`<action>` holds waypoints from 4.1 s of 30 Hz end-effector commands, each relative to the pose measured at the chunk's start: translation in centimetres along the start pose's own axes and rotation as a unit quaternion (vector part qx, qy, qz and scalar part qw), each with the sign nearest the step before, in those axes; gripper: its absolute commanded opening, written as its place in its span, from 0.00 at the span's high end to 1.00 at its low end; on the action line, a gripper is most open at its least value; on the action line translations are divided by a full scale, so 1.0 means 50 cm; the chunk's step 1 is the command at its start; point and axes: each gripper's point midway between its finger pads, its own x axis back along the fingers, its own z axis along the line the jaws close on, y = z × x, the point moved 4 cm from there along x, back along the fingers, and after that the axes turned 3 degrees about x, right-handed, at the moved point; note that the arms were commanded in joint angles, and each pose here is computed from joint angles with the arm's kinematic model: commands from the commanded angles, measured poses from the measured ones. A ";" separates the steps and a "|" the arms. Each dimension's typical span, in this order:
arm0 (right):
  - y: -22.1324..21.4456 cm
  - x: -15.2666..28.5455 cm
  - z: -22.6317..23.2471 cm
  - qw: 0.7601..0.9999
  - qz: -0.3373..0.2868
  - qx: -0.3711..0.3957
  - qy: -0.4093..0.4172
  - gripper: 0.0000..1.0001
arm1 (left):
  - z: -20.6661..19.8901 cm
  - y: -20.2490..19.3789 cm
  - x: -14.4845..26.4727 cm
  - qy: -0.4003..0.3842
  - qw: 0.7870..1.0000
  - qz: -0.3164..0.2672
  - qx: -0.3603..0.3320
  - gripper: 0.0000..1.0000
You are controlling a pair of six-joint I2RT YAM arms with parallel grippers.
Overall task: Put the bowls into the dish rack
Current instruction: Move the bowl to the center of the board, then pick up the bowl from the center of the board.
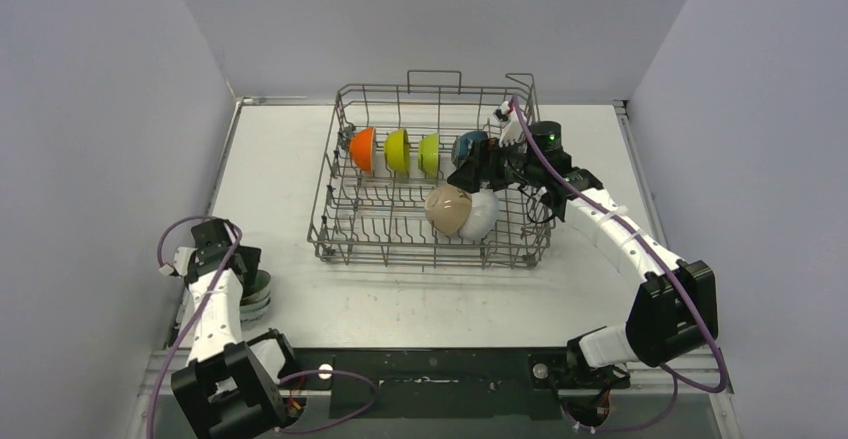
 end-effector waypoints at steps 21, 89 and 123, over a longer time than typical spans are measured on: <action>0.022 -0.007 -0.003 1.000 -0.017 0.007 0.004 0.10 | -0.076 -0.143 0.034 -0.137 0.983 0.120 -0.026 0.41; 0.051 0.001 0.037 0.999 -0.032 0.018 0.019 0.10 | -0.095 -0.029 0.317 -0.228 0.965 0.021 -0.128 1.00; 0.033 -0.004 0.025 0.999 -0.024 0.018 0.010 0.10 | -0.002 -0.140 0.142 -0.067 0.990 0.126 0.006 1.00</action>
